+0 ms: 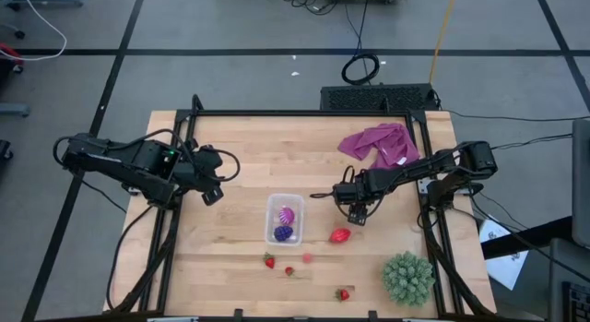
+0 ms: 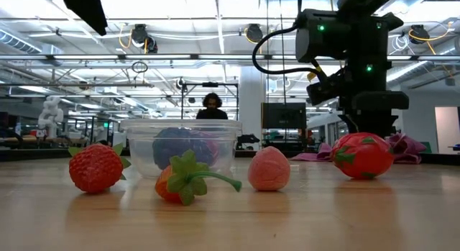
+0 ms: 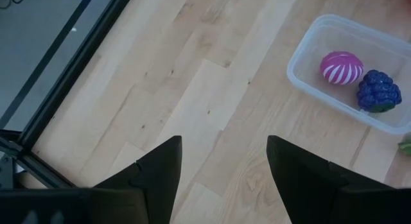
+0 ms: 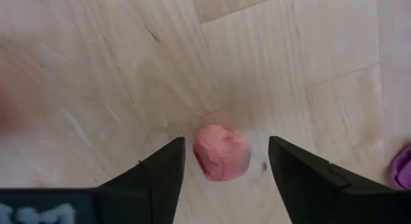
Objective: Pick and placing Produce into tupperware
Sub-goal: Put the light orange top peach into the transparent bin
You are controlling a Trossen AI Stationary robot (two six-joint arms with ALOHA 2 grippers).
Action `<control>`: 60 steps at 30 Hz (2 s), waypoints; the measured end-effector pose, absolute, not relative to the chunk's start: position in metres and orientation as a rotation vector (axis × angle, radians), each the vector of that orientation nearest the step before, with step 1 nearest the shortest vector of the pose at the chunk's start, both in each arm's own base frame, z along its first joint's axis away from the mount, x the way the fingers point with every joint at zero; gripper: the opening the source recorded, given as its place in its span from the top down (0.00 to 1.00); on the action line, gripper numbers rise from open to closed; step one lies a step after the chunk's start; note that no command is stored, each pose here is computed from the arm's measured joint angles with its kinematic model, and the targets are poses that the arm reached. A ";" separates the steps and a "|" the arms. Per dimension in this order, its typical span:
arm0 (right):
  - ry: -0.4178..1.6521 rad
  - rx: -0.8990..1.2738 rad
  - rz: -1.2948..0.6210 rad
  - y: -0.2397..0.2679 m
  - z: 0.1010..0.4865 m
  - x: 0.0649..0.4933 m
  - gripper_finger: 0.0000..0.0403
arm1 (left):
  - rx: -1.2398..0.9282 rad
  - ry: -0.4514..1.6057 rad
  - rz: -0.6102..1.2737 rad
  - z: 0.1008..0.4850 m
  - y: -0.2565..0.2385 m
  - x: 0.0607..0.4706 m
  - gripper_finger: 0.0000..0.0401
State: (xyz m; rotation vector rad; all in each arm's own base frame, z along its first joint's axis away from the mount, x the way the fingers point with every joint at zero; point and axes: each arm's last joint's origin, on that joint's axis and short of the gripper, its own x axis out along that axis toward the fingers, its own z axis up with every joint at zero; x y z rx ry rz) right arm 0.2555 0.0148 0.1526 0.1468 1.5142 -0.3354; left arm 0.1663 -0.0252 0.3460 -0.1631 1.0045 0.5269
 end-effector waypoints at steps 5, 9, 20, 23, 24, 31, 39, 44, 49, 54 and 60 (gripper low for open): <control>1.515 0.147 -0.336 0.015 0.153 0.255 0.53 | -0.154 1.006 0.521 0.346 -0.025 0.166 0.42; 1.515 0.148 -0.336 0.015 0.153 0.255 0.57 | -0.153 1.006 0.520 0.346 -0.025 0.166 0.42; 1.512 0.165 -0.353 0.015 0.153 0.255 0.72 | -0.152 1.006 0.520 0.346 -0.025 0.166 0.42; 1.512 0.165 -0.353 0.015 0.153 0.255 0.74 | -0.152 1.006 0.520 0.346 -0.025 0.166 0.42; 1.512 0.165 -0.353 0.015 0.153 0.255 0.74 | -0.151 1.006 0.520 0.346 -0.025 0.166 0.42; 1.512 0.166 -0.353 0.015 0.153 0.255 0.75 | -0.150 1.007 0.520 0.346 -0.025 0.166 0.42; 1.468 0.189 -0.322 0.016 0.169 0.268 0.75 | -0.138 1.009 0.514 0.346 -0.025 0.166 0.42; 1.402 0.193 -0.294 0.018 0.193 0.284 0.75 | -0.116 1.008 0.516 0.346 -0.025 0.166 0.42; 1.291 0.209 -0.229 0.022 0.223 0.303 0.75 | -0.099 1.005 0.521 0.346 -0.024 0.166 0.42; 1.110 0.241 -0.100 0.036 0.243 0.322 0.75 | -0.090 1.007 0.517 0.346 -0.024 0.166 0.42; 0.954 0.242 0.027 0.057 0.248 0.337 0.75 | -0.075 0.998 0.533 0.347 -0.024 0.166 0.42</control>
